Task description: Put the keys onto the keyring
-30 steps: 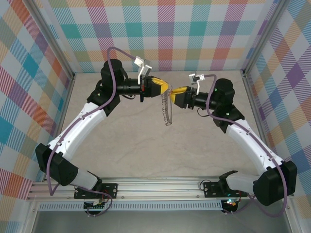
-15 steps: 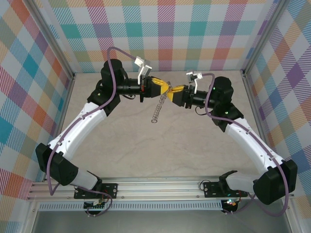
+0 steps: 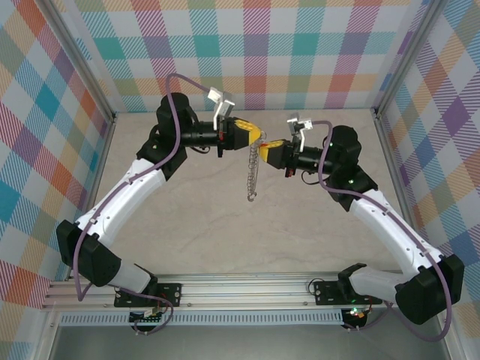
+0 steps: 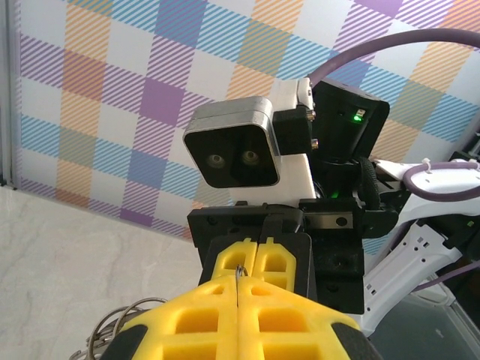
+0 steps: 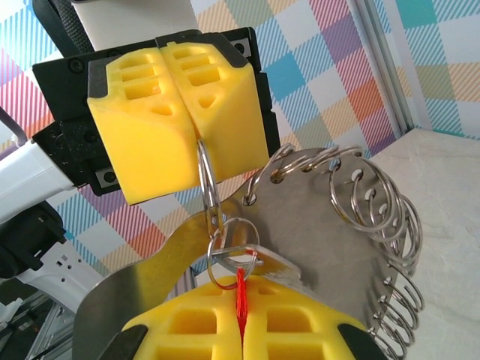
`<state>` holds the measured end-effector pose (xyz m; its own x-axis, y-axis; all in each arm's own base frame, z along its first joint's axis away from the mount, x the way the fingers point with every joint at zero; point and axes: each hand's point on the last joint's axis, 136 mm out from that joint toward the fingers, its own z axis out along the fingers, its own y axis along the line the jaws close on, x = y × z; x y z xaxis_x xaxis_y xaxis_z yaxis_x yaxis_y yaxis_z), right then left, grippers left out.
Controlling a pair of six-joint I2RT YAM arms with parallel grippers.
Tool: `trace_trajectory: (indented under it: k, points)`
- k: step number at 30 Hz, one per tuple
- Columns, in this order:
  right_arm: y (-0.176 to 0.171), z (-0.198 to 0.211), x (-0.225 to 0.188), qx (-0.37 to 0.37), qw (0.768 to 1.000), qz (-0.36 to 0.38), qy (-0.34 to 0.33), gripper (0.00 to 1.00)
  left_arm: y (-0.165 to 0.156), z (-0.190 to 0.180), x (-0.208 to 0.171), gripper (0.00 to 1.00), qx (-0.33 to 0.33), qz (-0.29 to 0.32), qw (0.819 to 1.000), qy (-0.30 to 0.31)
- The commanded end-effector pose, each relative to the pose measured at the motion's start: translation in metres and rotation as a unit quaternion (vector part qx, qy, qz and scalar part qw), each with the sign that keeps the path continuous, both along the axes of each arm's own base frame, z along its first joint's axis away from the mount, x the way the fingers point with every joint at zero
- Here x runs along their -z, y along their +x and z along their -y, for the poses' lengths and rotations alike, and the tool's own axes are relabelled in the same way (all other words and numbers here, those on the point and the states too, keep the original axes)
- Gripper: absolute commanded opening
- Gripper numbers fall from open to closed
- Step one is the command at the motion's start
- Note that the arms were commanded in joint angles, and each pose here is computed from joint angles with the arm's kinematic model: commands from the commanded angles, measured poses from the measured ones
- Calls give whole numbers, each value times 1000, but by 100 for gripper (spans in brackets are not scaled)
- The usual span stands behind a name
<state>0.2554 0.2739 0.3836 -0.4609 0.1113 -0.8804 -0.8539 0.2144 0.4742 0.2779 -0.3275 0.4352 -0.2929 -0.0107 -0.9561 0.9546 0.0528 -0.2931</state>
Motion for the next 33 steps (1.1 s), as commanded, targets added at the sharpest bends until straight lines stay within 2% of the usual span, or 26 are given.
trace_trajectory:
  k: [1, 14, 24, 26, 27, 29, 30, 33]
  points:
    - [-2, -2, -1, 0, 1000, 7, 9, 0, -9, -3, -26, 0, -2, 38, 999, -33]
    - [0, -28, -19, -21, 999, 17, 21, 0, -8, -9, -18, 0, -28, 19, 998, -53]
    - [4, -27, -3, 9, 1000, -3, 1, 0, -2, -16, -13, 0, -70, 8, 995, -66]
    - [4, -22, 1, 25, 1000, -9, -4, 5, -2, -18, -11, 0, -77, 7, 995, -67]
    - [4, -19, 3, 34, 999, -10, -6, 11, -1, -19, -11, 0, -80, 6, 994, -70]
    - [2, -13, 6, 48, 999, -16, -11, 33, -1, -20, -10, 0, -85, 4, 994, -74]
    - [0, -9, 8, 56, 998, -17, -12, 40, -1, -21, -9, 0, -89, 4, 993, -75]
    - [-7, 3, 10, 76, 997, -21, -16, 46, -1, -24, -10, 0, -96, 5, 992, -79]
